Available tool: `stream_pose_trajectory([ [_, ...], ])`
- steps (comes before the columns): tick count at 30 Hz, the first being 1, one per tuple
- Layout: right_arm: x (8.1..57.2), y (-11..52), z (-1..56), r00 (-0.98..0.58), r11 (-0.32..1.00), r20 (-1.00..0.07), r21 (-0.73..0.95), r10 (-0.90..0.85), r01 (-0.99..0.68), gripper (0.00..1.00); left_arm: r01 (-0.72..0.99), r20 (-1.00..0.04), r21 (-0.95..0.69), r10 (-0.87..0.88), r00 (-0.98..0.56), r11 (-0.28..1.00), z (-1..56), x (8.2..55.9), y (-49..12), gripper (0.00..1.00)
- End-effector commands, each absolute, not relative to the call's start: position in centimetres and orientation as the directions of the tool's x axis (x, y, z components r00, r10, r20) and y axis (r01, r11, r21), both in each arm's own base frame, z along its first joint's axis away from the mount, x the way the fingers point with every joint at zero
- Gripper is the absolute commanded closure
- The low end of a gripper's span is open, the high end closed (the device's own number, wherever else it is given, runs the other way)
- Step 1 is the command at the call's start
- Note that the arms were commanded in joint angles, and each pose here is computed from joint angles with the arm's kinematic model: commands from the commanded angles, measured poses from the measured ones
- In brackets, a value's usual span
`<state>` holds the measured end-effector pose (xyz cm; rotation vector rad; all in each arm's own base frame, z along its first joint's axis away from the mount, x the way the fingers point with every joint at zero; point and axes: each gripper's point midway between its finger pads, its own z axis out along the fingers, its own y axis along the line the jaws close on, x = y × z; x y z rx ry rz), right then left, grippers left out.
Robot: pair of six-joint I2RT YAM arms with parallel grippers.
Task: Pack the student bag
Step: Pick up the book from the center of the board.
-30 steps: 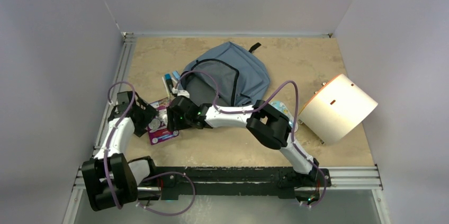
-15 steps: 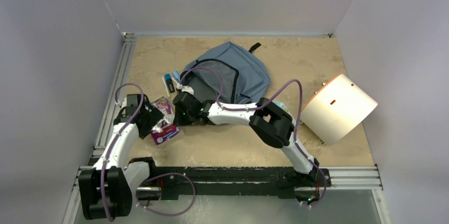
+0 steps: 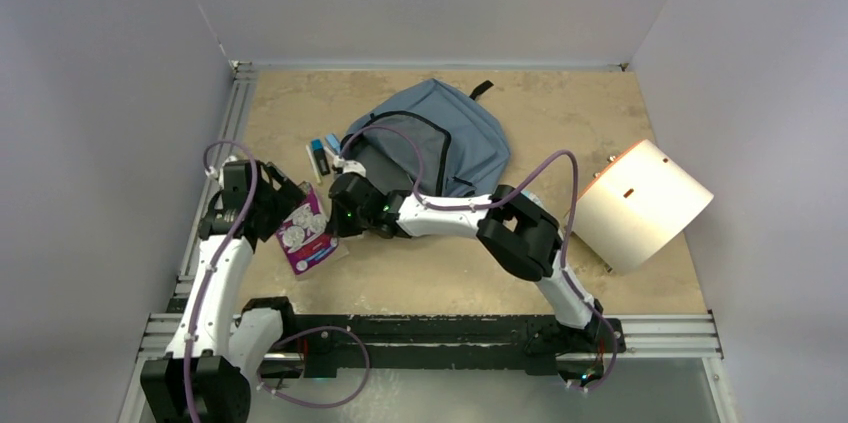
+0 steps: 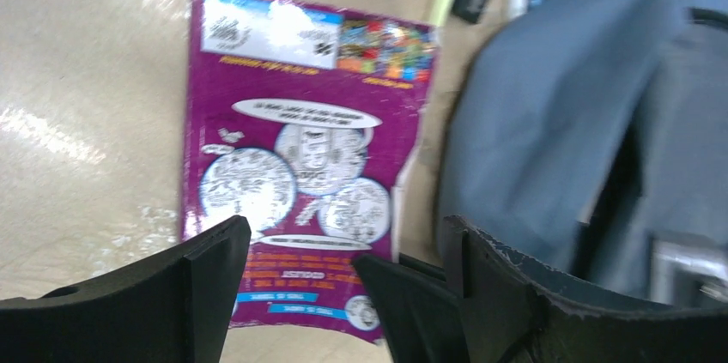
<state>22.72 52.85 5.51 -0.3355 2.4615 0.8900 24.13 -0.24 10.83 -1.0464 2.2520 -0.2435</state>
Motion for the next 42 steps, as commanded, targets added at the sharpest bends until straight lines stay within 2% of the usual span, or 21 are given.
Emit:
stream_pose_trajectory([
  [1,24.1,53.1,11.5,-0.817,0.675,-0.577,0.596,-0.018,-0.436,1.0,-0.531,-0.492,-0.473,-0.711,-0.502,0.703,14.8,25.1,-1.4,0.18],
  [4,25.2,52.4,12.5,-0.836,0.648,-0.548,0.642,0.016,-0.409,1.0,-0.535,-0.471,-0.47,-0.712,-0.521,0.702,15.2,24.3,-1.8,0.18],
  [10,28.0,51.6,14.4,-0.887,0.555,-0.457,0.757,0.072,-0.345,1.0,-0.582,-0.376,-0.523,-0.781,-0.498,0.623,15.3,22.7,-3.0,0.17],
  [15,29.1,51.1,14.4,-0.929,0.473,-0.362,0.833,0.076,-0.286,1.0,-0.613,-0.3,-0.539,-0.811,-0.502,0.578,13.4,22.0,-3.9,0.17],
  [25,30.0,48.9,12.2,-0.958,0.457,-0.277,0.864,0.08,-0.212,1.0,-0.589,-0.276,-0.597,-0.829,-0.486,0.544,10.0,23.2,-4.6,0.17],
  [42,30.5,47.8,11.8,-0.974,0.415,-0.219,0.893,0.061,-0.174,1.0,-0.551,-0.216,-0.71,-0.88,-0.423,0.439,6.2,25.4,-5.8,0.19],
])
